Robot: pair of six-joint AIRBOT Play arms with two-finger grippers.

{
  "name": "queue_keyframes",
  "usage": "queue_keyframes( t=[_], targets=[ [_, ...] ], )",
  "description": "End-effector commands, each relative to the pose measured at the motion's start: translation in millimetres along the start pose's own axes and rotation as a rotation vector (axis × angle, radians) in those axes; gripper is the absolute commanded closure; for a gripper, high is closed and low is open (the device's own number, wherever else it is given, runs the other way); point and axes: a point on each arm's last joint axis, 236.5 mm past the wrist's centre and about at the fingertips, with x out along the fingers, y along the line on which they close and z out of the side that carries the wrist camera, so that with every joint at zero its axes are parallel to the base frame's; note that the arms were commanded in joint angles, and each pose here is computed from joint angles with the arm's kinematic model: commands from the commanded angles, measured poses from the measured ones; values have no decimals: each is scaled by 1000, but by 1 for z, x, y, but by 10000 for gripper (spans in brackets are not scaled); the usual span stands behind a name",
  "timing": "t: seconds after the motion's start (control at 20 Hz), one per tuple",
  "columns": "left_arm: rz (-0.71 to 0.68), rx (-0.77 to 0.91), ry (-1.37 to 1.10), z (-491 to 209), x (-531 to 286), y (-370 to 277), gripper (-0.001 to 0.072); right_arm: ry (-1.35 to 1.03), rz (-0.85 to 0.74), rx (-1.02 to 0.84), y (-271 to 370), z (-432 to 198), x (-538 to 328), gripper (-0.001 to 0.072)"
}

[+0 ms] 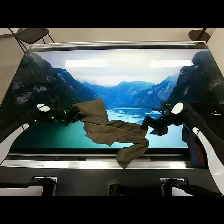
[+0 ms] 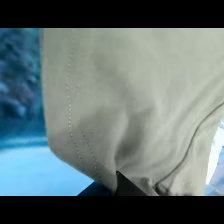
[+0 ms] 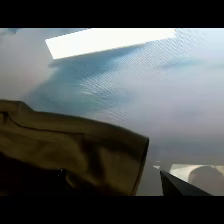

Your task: Fold the shirts.

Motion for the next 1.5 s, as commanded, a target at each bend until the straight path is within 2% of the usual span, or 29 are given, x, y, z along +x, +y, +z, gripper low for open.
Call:
queue_keyframes(
  t=[0.0, 0.05, 0.1, 0.15, 0.2, 0.25, 0.4, 0.5, 0.6, 0.7, 0.8, 0.9, 1.05, 1.2, 1.3, 1.45],
  targets=[
    [-18, 27, -4, -1, -6, -9, 678, -28, 76, 74, 10, 11, 17, 29],
    [-21, 31, -8, -1, -8, -11, 678, -34, 111, 106, 17, 15, 20, 41],
    [-25, 44, -13, 0, -11, -13, 678, -38, 146, 136, 24, 18, 23, 134],
    [-31, 66, -20, 1, -14, -16, 678, -45, 178, 158, 32, 21, 26, 320],
    [-38, 81, -32, 2, -18, -21, 679, -61, 198, 168, 38, 25, 26, 647],
    [-52, 120, -53, 4, -27, -30, 679, -101, 218, 154, 46, 34, 23, 669],
    [-126, 357, -205, 28, -83, -86, 680, -254, 226, -124, 75, 64, -29, 670],
    [-188, 514, -384, 49, -153, -142, 680, -473, 179, -305, 104, 95, -108, 670],
    [-270, 627, -612, 61, -249, -206, 680, -803, 147, -493, 147, 113, -231, 670],
    [-354, 752, -838, 45, -357, -267, 680, -1154, 143, -615, 187, 92, -368, 670],
    [-437, 881, -1040, -2, -458, -316, 680, -1462, 184, -689, 214, 32, -489, 669],
    [-539, 989, -1188, -69, -537, -351, 680, -1682, 298, -709, 226, -44, -573, 669],
    [-711, 1140, -1292, -175, -607, -378, 680, -1838, 515, -730, 231, -146, -636, 670],
    [-767, 1185, -1325, -213, -629, -378, 680, -1895, 538, -754, 224, -187, -650, 669],
    [-739, 1170, -1304, -208, -623, -374, 680, -1858, 514, -767, 223, -186, -641, 669],
    [-523, 1091, -1212, -157, -579, -352, 680, -1688, 364, -787, 219, -151, -596, 669]
  ],
)
